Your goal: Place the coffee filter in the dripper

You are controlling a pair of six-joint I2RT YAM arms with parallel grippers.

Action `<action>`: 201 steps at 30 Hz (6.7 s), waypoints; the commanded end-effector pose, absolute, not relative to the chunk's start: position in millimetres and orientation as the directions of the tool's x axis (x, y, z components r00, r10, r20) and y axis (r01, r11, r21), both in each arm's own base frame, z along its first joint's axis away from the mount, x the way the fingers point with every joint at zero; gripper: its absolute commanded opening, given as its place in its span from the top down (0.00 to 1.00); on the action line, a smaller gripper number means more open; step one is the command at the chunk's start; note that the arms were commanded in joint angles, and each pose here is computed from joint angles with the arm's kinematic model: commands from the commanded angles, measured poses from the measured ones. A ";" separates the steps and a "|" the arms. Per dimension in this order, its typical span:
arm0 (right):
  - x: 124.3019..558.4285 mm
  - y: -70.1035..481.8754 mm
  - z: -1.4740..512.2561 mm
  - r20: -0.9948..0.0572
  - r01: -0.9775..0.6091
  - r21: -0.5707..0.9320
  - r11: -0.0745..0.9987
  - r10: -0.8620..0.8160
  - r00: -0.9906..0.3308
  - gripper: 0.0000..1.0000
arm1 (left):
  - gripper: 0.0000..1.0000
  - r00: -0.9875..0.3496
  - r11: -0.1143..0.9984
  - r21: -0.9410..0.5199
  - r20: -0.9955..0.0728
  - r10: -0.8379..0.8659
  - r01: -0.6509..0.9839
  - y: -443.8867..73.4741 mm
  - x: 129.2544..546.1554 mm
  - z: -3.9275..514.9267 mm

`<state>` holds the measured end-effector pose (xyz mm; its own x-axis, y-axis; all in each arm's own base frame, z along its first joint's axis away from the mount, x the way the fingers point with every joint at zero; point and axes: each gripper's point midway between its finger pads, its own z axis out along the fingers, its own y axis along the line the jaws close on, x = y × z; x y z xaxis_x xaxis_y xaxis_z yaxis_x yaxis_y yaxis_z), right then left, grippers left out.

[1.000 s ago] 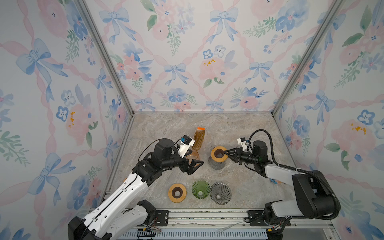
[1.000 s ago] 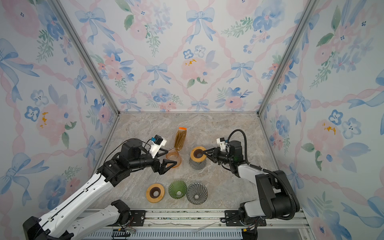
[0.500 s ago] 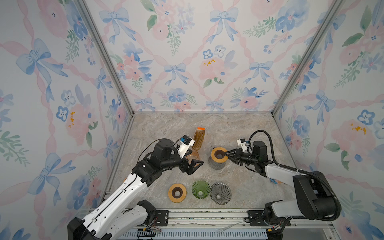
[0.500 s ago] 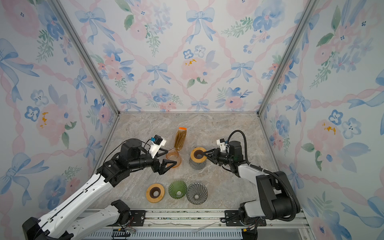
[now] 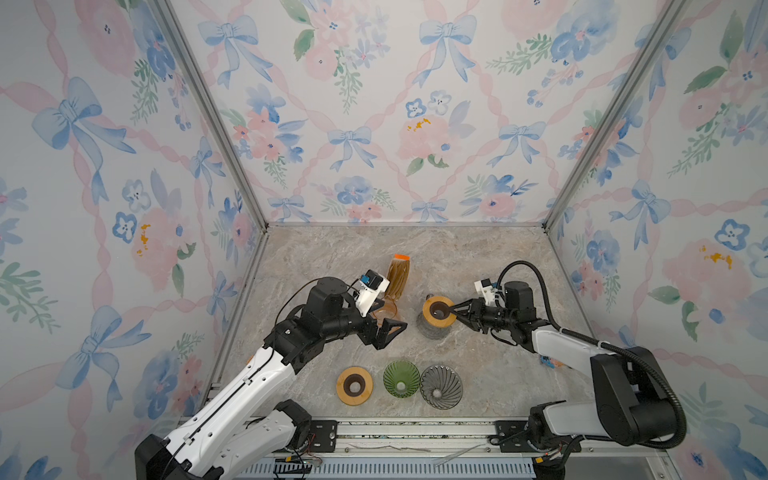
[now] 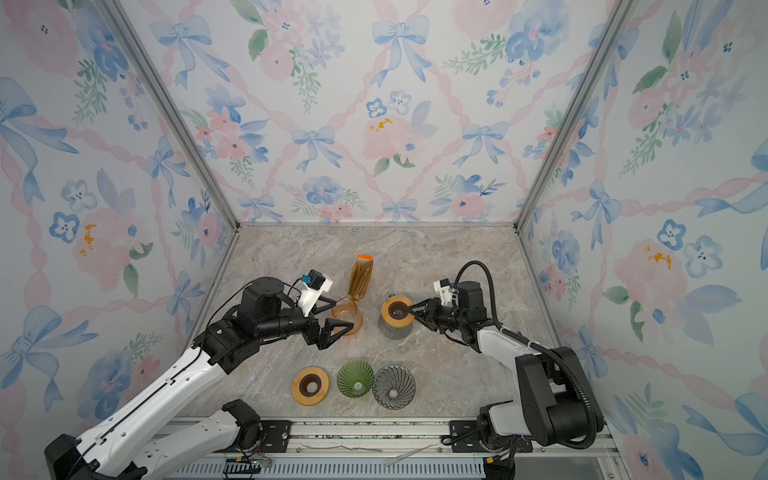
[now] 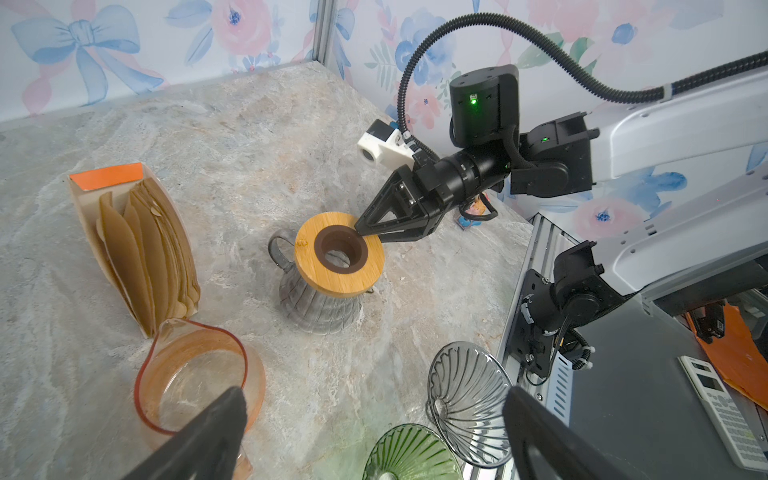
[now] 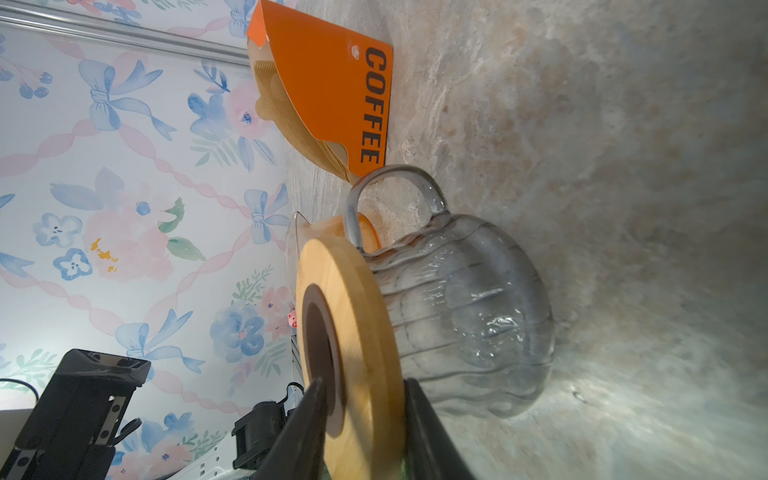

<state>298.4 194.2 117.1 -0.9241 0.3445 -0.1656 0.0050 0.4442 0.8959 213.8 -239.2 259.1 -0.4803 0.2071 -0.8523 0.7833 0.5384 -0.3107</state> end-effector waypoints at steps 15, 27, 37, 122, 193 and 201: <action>295.3 174.3 134.1 -0.253 -0.029 0.841 0.540 0.347 -0.903 0.62 | 0.02 -0.479 0.532 -0.322 -0.858 0.187 0.783 -237.8 212.8 262.2; 292.6 180.1 140.4 -0.266 -0.054 0.843 0.536 0.327 -0.907 0.68 | 0.02 -0.479 0.532 -0.322 -0.858 0.186 0.783 -237.7 212.6 262.5; 295.9 186.7 135.9 -0.258 -0.051 0.845 0.532 0.322 -0.911 0.69 | 0.02 -0.478 0.532 -0.321 -0.859 0.186 0.784 -237.7 212.5 262.8; 187.8 184.9 189.1 -0.512 -0.342 0.494 0.799 -0.051 -0.857 0.19 | 0.02 -0.616 0.611 -0.352 -0.731 0.293 0.709 -275.1 284.6 223.6; 122.0 217.3 58.5 -0.212 -0.321 0.472 0.821 -0.248 -0.945 0.68 | 0.02 -0.503 0.462 -0.350 -0.823 0.263 0.815 -263.9 223.6 255.1; 122.1 218.1 57.1 -0.214 -0.330 0.458 0.826 -0.257 -0.942 0.73 | 0.02 -0.501 0.463 -0.348 -0.825 0.262 0.815 -263.4 223.4 256.3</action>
<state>124.3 220.0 61.7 -0.9415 -0.2546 -0.2206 -0.3317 0.8151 0.4749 225.7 -262.6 250.9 -0.5197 0.2660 -0.8119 0.8040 0.4736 -0.3595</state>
